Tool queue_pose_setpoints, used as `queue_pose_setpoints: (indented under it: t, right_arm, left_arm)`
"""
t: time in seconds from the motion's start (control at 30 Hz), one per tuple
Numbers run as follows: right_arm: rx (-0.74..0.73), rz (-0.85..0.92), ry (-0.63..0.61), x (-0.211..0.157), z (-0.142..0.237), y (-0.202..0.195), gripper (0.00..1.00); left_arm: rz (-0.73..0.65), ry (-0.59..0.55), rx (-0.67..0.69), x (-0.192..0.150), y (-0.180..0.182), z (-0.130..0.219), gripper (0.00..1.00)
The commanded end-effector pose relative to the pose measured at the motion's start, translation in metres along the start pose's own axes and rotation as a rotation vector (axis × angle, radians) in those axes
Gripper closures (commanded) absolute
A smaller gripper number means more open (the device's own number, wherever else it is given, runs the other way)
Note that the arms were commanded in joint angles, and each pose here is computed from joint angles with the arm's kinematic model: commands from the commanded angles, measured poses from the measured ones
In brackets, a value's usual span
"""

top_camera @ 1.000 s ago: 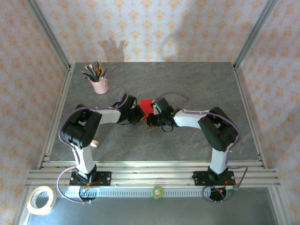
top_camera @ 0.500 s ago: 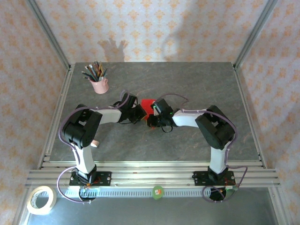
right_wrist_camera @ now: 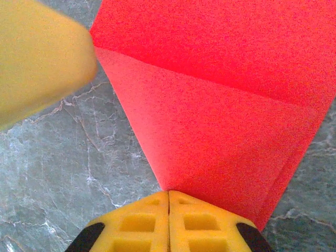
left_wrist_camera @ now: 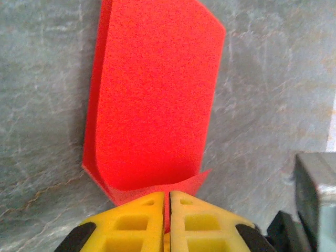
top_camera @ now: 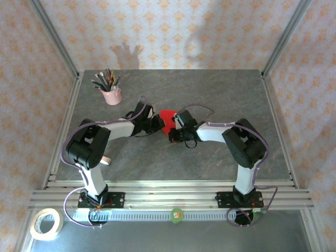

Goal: Fold a paper plane with a square sheet of paper (pick it up from the middle)

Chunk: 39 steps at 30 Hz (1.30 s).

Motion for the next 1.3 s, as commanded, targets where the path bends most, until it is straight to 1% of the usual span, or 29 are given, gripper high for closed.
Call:
queue_pose_setpoints:
  t: [0.0, 0.2, 0.4, 0.57, 0.6, 1.0, 1.2, 1.27]
  right_arm:
    - [-0.112, -0.02, 0.098, -0.03, -0.001, -0.034, 0.93]
    - [-0.12, -0.016, 0.097, -0.029, -0.001, -0.035, 0.93]
    - [-0.122, -0.017, 0.098, -0.029, -0.002, -0.035, 0.93]
    - [-0.136, -0.014, 0.103, -0.031, -0.001, -0.039, 0.93]
    - [-0.138, -0.014, 0.106, -0.032, -0.002, -0.04, 0.93]
    - [-0.15, -0.014, 0.113, -0.037, -0.001, -0.045, 0.93]
    - [-0.151, -0.014, 0.118, -0.04, 0.0, -0.047, 0.93]
    - [-0.148, -0.012, 0.117, -0.041, 0.001, -0.047, 0.93]
  left_arm:
    - [-0.069, 0.016, -0.045, -0.004, -0.011, 0.001, 0.88]
    - [-0.078, 0.027, -0.048, 0.001, -0.013, -0.01, 0.88]
    - [-0.074, 0.037, 0.0, 0.004, -0.005, -0.019, 0.88]
    - [-0.069, 0.039, 0.009, 0.006, -0.003, -0.023, 0.88]
    - [-0.057, 0.055, 0.026, 0.002, 0.006, -0.03, 0.88]
    - [-0.037, 0.071, 0.066, 0.0, 0.019, -0.038, 0.88]
    - [-0.013, 0.091, 0.129, -0.002, 0.034, -0.04, 0.89]
    - [0.0, 0.107, 0.176, -0.005, 0.044, -0.042, 0.89]
Point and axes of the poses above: each hand's point on the last joint's axis, 136 mm out from that joint toward the fingers, its own z axis back along the fingers, its own y axis along the line the jaws close on, x = y × z, the point moved 1 cm from there along z, back along the fingers, and after that the axes turned 9 degrees about -z, right-handed, at the moved point
